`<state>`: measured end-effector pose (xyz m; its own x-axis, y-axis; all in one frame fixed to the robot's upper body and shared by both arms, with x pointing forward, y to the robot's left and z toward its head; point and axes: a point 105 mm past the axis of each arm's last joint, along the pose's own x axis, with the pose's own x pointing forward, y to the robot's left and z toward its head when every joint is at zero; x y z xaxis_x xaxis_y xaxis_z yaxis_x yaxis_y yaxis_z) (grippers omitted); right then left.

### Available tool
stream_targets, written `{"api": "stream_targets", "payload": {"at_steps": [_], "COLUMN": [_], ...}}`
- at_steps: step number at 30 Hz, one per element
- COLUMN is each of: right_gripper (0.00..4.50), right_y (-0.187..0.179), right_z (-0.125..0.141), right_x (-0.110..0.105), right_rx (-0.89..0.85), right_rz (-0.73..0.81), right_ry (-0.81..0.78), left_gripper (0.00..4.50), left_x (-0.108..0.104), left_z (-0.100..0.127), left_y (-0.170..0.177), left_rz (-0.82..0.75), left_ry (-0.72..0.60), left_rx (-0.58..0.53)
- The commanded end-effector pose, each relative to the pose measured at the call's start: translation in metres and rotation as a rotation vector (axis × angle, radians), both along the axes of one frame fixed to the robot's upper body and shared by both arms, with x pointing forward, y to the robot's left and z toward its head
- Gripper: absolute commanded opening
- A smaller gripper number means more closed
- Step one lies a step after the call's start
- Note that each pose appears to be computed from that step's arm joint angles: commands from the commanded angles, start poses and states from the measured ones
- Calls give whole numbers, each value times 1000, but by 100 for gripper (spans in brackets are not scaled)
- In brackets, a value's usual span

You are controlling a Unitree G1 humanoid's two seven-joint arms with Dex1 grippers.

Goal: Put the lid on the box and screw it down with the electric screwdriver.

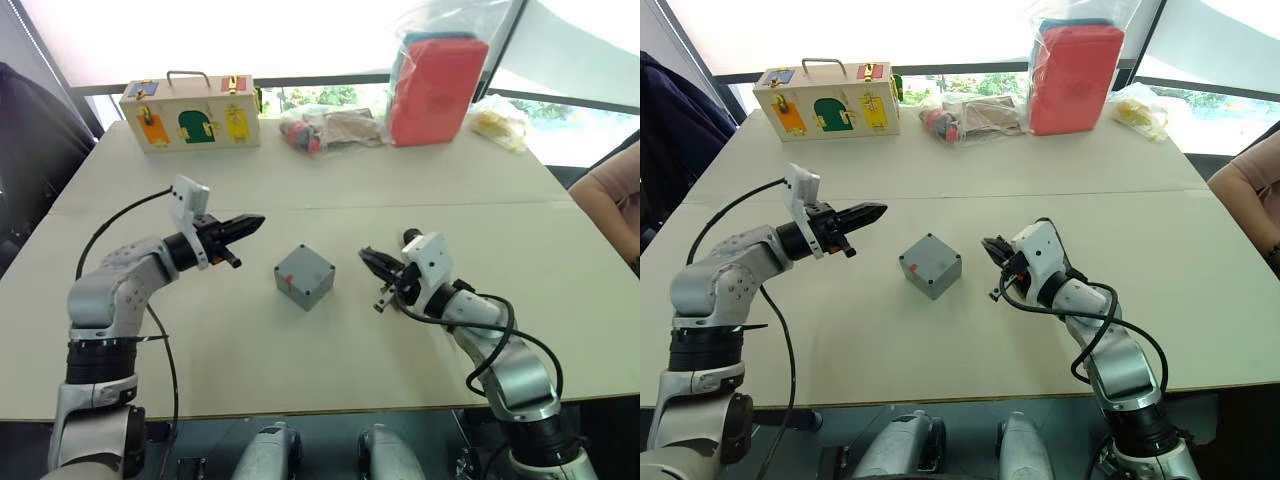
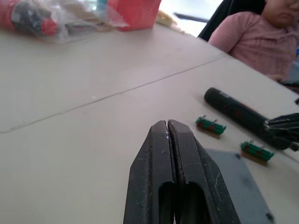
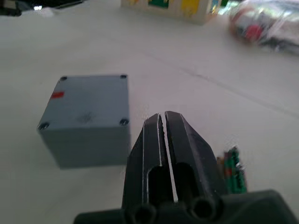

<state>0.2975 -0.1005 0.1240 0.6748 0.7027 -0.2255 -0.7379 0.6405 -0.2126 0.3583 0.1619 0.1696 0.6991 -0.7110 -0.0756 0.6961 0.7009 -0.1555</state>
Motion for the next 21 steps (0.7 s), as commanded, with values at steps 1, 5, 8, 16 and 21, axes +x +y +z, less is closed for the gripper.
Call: {"api": "stream_targets", "payload": {"at_steps": [1,5,8,16,21], "right_gripper": [8,8,8,8,8], "right_y": [19,28,35,46,51], "right_z": [-3,-18,-21,-23,-23], "right_x": [-14,-9,-5,16,27], "right_rx": [-31,-109,-152,-169,-176], "right_rz": [141,178,215,193,178], "right_ry": [106,155,127,101,79], "left_gripper": [0,0,0,0,0], "left_x": [11,15,11,-9,-27], "left_z": [-15,-37,-45,-56,-60], "left_y": [-5,-14,-23,-33,-41], "left_rz": [22,1,-44,-136,-205], "left_ry": [-8,23,36,67,91], "left_rx": [97,153,144,154,175]}}
